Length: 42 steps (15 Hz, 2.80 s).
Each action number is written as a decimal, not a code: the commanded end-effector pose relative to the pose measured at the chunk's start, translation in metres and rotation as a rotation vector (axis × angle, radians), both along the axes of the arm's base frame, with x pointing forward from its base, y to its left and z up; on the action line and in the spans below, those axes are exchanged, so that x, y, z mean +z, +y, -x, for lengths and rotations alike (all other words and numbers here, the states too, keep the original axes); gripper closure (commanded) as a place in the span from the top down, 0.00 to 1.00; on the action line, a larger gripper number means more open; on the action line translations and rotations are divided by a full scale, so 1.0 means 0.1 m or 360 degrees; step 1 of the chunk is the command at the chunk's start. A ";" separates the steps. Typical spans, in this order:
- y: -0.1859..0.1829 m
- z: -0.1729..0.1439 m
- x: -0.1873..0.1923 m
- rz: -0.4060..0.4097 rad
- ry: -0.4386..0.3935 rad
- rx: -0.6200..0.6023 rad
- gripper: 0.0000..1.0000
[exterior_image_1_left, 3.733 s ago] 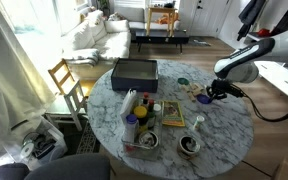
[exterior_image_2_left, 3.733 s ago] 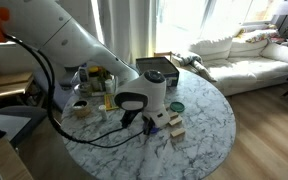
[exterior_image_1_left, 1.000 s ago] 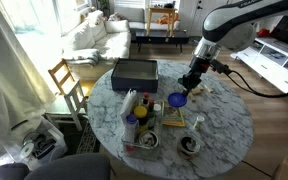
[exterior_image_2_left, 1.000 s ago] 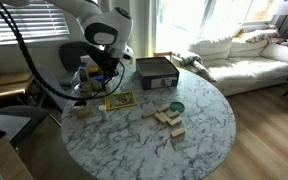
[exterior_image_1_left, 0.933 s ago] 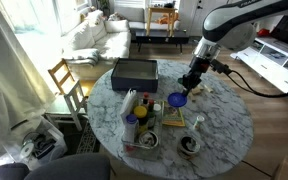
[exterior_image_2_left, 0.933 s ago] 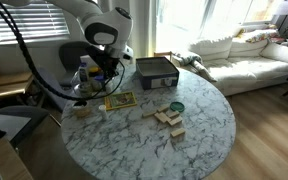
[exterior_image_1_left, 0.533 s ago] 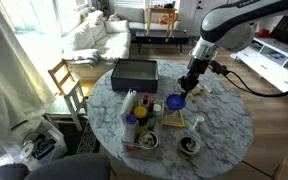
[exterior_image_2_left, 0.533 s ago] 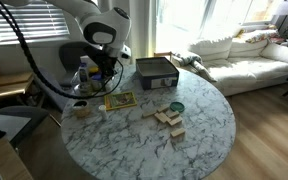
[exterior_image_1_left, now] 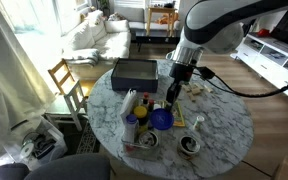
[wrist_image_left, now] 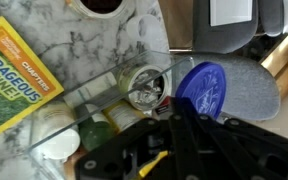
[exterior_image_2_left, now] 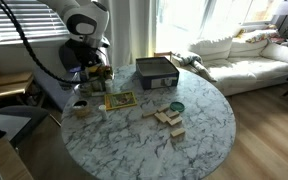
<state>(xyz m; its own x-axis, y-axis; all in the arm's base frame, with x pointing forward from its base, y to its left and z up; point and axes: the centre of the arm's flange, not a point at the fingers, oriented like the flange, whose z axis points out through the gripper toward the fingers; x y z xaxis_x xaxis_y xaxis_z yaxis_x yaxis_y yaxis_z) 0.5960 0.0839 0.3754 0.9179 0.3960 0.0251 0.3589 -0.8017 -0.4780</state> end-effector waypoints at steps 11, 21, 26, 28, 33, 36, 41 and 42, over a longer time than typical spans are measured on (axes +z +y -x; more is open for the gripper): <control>0.42 -0.11 -0.49 0.0096 -0.0108 0.0080 0.01; 0.44 -0.22 -0.78 0.0241 -0.0216 0.0105 0.01; 0.53 -0.17 -0.80 0.0254 -0.0198 0.0182 0.01; 0.55 -0.16 -0.81 0.0269 -0.0190 0.0206 0.01; 0.66 -0.13 -0.92 0.0309 -0.0157 0.0278 0.01; 0.69 -0.12 -0.98 0.0334 -0.0142 0.0285 0.01; 0.70 -0.12 -1.05 0.0386 -0.0120 0.0274 0.01; 0.69 -0.12 -1.03 0.0395 -0.0122 0.0268 0.01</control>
<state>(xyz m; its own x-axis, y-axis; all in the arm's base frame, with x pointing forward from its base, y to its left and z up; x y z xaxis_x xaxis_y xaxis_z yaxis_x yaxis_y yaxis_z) 0.6089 0.1529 0.2753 0.8349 0.5503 0.0109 0.5334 -0.8041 -0.2625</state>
